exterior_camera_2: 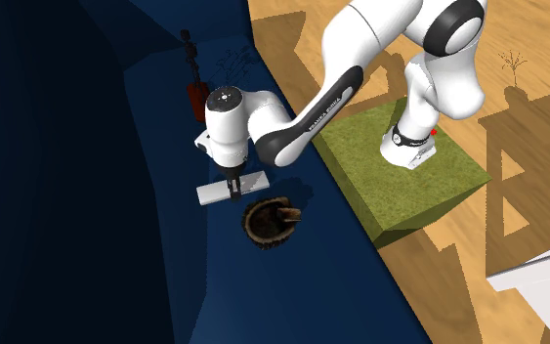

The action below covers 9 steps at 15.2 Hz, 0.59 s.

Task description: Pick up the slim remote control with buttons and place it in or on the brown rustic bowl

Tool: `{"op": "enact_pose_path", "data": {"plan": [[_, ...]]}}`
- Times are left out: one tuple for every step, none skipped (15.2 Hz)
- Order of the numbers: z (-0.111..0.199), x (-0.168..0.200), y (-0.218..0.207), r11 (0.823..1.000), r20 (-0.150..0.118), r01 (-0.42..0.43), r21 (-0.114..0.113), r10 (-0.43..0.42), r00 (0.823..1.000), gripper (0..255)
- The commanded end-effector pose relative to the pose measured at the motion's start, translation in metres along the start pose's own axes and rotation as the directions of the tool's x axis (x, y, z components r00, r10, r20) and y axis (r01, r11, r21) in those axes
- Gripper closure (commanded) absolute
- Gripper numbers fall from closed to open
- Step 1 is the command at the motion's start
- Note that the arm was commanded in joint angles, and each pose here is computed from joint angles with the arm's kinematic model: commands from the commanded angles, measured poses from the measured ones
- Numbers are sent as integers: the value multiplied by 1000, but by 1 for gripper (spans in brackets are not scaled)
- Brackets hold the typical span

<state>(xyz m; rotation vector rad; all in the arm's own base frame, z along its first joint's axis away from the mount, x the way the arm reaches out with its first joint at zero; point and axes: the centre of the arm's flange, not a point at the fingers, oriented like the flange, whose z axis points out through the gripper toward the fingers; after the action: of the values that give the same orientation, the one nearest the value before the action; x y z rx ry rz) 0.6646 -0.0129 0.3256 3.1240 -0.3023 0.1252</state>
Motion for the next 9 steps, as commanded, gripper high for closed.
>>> {"op": "enact_pose_path", "data": {"plan": [[2, 0, 2, 1000, 3, -2, -2, 2, 1000, 255], [2, 0, 2, 1000, 3, -2, -2, 2, 1000, 255], [2, 0, 3, 1000, 3, -2, -2, 2, 1000, 255], [2, 1, 3, 1000, 3, -2, -2, 2, 1000, 255], [3, -1, 2, 1000, 3, -2, -2, 2, 1000, 255], [-3, 0, 1, 1000, 3, -2, -2, 2, 1000, 255], [-8, 0, 1, 1000, 3, -2, -2, 2, 1000, 255], [-13, 1, 1, 1000, 3, -2, -2, 2, 1000, 255], [-19, 1, 1, 1000, 3, -2, -2, 2, 1000, 255]]}}
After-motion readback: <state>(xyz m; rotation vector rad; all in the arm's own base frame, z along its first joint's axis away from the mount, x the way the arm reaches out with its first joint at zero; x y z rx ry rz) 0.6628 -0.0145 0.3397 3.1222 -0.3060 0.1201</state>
